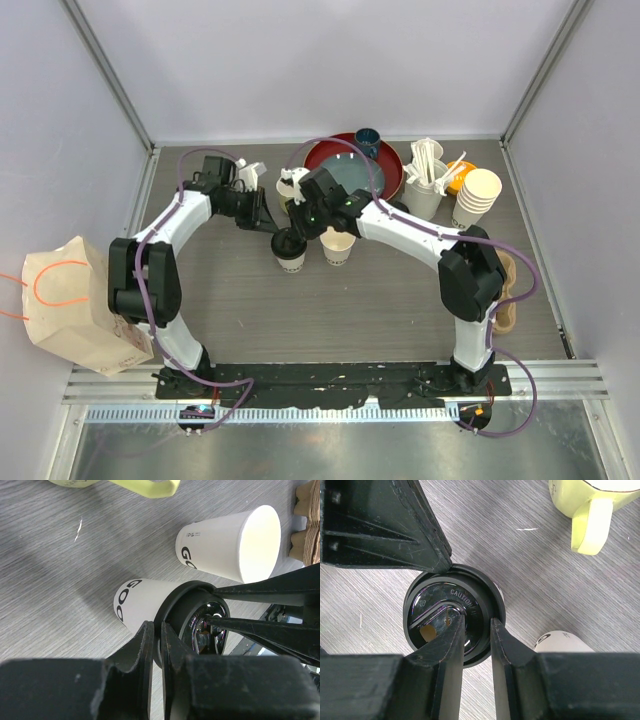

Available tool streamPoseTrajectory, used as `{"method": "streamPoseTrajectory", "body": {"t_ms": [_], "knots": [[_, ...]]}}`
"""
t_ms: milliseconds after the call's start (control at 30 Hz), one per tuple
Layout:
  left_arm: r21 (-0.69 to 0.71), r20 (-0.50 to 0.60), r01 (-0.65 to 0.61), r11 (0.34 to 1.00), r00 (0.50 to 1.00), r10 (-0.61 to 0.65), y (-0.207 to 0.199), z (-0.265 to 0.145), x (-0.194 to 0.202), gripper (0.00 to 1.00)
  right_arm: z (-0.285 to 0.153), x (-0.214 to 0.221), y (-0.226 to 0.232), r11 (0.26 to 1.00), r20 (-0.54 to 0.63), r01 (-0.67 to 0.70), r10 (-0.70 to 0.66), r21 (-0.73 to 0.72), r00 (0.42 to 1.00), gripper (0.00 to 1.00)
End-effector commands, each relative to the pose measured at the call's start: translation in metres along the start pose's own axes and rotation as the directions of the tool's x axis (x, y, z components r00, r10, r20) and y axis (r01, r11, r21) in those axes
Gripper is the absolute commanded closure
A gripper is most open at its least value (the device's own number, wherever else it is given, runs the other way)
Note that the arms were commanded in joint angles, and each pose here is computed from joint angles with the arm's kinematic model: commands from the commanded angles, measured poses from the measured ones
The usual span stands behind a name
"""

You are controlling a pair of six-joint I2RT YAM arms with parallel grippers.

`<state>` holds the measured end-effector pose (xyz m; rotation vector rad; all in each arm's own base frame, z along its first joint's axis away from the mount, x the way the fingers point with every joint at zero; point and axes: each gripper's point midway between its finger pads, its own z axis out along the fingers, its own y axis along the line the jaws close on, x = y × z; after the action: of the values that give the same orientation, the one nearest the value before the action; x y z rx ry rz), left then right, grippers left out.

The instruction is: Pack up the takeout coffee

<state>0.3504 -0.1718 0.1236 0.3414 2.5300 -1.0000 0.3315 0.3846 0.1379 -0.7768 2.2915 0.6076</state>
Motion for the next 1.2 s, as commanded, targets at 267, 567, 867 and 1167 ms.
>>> {"method": "streamPoseTrajectory", "body": {"t_ms": [267,567,867,1167], "knots": [[-0.152,-0.133,0.026,0.988,0.990,-0.047,0.043,0.016,0.042,0.89,0.001,0.019,0.000,1.000,-0.034,0.018,-0.018,0.015,0.999,0.98],[-0.086,0.033,-0.035,0.996,0.999,0.038,-0.001,-0.019,-0.023,0.73,-0.005,0.001,0.000,0.998,0.013,0.040,-0.040,0.039,0.999,0.99],[-0.142,0.150,-0.022,0.990,0.988,0.044,0.008,-0.052,-0.060,0.68,-0.008,-0.015,0.000,0.996,0.045,0.059,-0.062,0.067,0.997,0.99],[-0.206,0.169,-0.022,0.978,0.984,0.058,0.021,-0.066,-0.056,0.68,-0.001,-0.037,-0.007,0.992,0.076,0.046,-0.055,0.119,0.996,0.99]]}}
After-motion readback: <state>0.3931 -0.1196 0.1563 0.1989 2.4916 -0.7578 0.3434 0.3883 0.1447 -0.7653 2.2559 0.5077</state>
